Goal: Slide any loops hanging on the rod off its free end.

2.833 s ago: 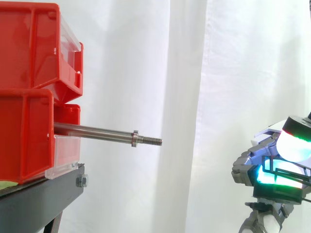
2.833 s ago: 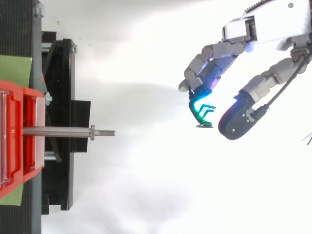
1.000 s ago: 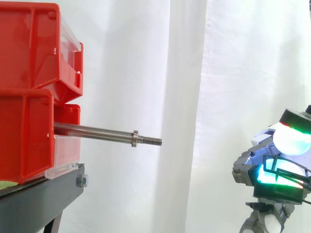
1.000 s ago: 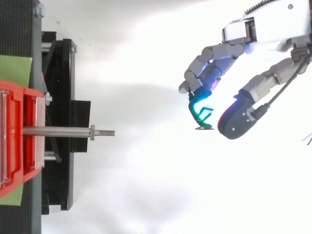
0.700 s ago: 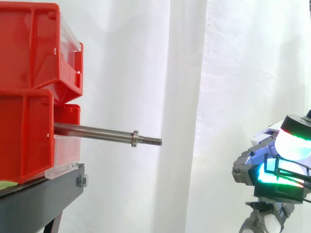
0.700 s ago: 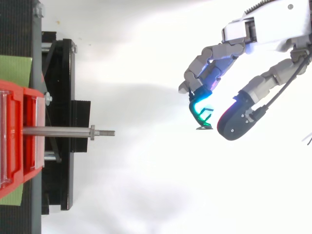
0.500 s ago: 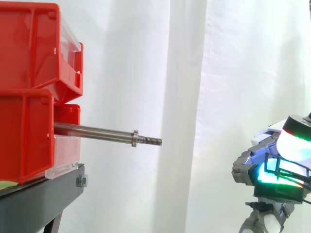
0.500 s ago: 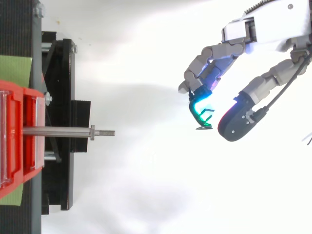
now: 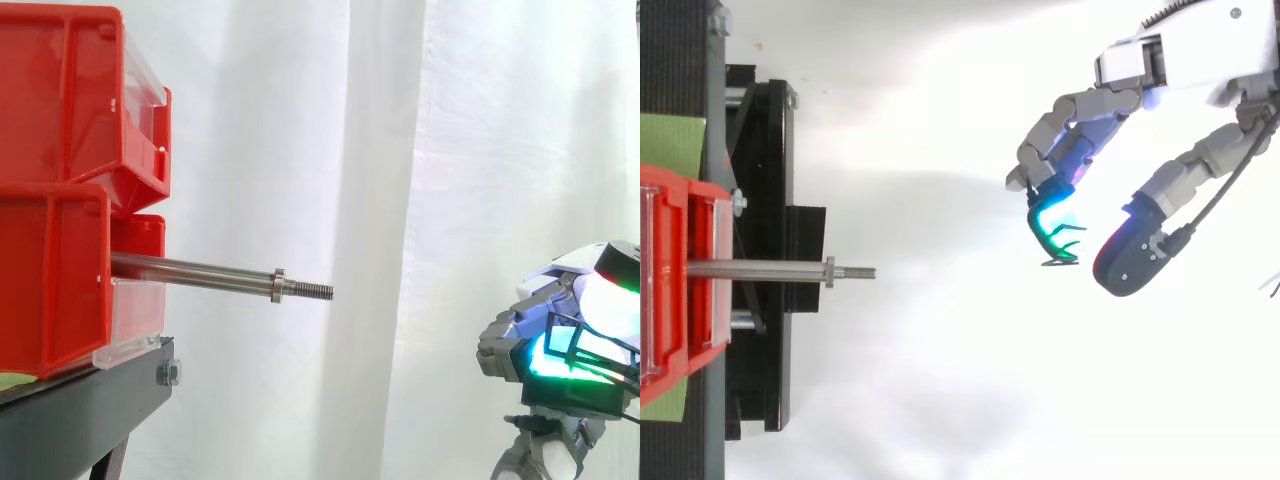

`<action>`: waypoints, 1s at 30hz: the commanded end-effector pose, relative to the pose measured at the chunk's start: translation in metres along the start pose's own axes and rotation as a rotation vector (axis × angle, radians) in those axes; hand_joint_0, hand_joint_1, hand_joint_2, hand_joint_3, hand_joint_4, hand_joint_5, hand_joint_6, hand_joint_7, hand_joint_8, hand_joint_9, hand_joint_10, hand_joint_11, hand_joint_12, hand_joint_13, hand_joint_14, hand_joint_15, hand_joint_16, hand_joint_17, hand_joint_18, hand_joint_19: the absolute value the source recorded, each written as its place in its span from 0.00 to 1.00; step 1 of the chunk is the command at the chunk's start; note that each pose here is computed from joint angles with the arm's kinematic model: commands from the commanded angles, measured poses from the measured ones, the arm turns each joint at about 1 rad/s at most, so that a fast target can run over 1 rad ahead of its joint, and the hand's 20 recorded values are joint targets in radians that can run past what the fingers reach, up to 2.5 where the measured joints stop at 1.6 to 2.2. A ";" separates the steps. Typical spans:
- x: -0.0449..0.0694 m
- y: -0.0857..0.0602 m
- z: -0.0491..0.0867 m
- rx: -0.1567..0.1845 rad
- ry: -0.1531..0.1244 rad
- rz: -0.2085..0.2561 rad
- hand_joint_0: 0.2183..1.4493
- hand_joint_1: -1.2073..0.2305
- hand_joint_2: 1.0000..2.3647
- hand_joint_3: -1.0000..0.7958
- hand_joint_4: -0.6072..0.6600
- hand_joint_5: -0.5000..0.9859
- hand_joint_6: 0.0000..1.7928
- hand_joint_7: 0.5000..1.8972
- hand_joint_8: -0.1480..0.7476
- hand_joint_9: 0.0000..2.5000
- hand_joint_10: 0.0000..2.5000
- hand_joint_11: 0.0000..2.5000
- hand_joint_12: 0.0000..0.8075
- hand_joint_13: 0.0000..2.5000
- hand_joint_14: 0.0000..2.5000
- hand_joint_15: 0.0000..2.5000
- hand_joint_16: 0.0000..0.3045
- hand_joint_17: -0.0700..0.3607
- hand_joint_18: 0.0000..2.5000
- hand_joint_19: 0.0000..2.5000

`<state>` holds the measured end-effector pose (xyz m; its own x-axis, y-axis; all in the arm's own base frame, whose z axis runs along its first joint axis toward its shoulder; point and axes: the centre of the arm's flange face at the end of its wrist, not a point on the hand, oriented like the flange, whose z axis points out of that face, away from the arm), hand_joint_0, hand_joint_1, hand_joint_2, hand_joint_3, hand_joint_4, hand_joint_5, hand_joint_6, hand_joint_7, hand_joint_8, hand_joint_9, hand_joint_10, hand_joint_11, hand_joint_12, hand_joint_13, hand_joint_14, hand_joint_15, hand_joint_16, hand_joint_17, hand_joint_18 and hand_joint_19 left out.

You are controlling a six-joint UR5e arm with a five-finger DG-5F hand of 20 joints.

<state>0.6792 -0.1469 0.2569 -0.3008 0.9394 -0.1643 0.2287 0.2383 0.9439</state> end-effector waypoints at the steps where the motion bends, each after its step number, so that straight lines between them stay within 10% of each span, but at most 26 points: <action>1: 0.000 0.000 0.000 0.000 -0.001 0.000 0.33 0.25 0.00 0.30 0.60 0.20 0.44 0.58 0.43 0.25 0.00 0.07 0.34 0.21 0.00 0.00 0.14 0.38 0.18 0.01; 30: 0.001 0.002 0.001 -0.002 0.000 0.005 0.30 0.35 0.01 0.36 0.58 0.22 0.44 0.62 0.46 0.27 0.00 0.07 0.35 0.21 0.00 0.00 0.14 0.38 0.18 0.01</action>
<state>0.6802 -0.1455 0.2581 -0.2996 0.9406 -0.1597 0.2289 0.2333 0.9451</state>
